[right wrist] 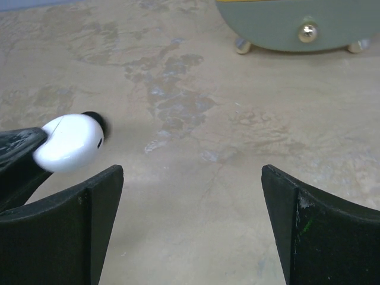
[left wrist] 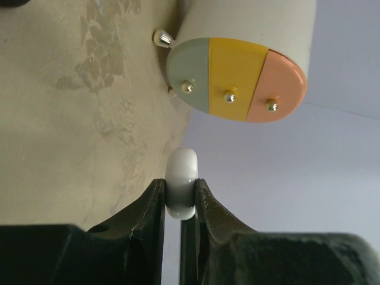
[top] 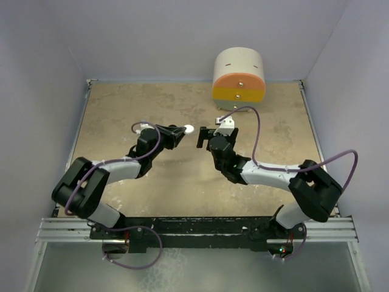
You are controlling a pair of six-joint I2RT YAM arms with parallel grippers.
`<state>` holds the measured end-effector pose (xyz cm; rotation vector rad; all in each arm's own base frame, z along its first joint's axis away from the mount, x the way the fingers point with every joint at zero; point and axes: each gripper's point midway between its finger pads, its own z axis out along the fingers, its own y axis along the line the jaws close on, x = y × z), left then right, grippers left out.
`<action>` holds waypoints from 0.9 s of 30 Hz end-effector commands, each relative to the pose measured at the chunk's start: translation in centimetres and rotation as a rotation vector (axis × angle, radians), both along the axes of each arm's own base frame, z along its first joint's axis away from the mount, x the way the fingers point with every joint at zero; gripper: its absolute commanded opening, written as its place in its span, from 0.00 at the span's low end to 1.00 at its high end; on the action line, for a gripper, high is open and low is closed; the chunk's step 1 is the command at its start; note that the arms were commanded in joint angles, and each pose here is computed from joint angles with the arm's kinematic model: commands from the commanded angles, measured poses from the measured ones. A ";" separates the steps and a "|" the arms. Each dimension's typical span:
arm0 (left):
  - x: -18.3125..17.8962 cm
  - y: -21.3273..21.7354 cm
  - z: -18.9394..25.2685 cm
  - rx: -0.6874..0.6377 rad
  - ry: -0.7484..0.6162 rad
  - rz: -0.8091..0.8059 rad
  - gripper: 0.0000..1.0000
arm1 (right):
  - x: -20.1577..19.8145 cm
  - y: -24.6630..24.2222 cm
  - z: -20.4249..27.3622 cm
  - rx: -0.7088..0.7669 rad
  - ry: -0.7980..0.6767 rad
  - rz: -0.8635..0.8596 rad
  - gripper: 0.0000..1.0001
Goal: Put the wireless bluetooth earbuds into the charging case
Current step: Close the charging case, then place the charging case at the center of the board.
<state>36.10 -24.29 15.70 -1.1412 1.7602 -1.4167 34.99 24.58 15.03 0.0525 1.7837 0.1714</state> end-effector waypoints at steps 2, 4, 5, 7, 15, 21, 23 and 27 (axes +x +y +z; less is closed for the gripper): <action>3.9 -3.7 0.0 0.141 -0.108 -0.132 0.00 | -1.2 -3.5 3.5 0.152 0.013 -0.113 1.00; 5.0 -4.5 -1.1 0.172 -0.109 -0.147 0.00 | -1.8 -4.5 5.1 0.194 -0.013 -0.099 1.00; 5.6 -4.8 -1.6 0.189 -0.113 -0.151 0.00 | -2.0 -5.0 6.0 0.214 -0.028 -0.092 1.00; 6.6 -5.3 -3.2 0.236 -0.102 -0.154 0.00 | -2.6 -5.6 7.4 0.241 -0.053 -0.078 1.00; 10.8 -8.0 -5.3 0.399 -0.131 -0.173 0.00 | -3.7 -6.6 9.8 0.264 -0.099 -0.043 1.00; 12.8 -9.6 -7.8 0.502 -0.107 -0.197 0.00 | -4.0 -6.8 10.1 0.278 -0.110 -0.032 1.00; 13.3 -9.9 -8.6 0.522 -0.097 -0.203 0.00 | -4.2 -6.9 10.3 0.282 -0.116 -0.029 1.00; 14.1 -10.2 -9.6 0.553 -0.097 -0.208 0.00 | -4.3 -7.2 10.7 0.284 -0.126 -0.029 1.00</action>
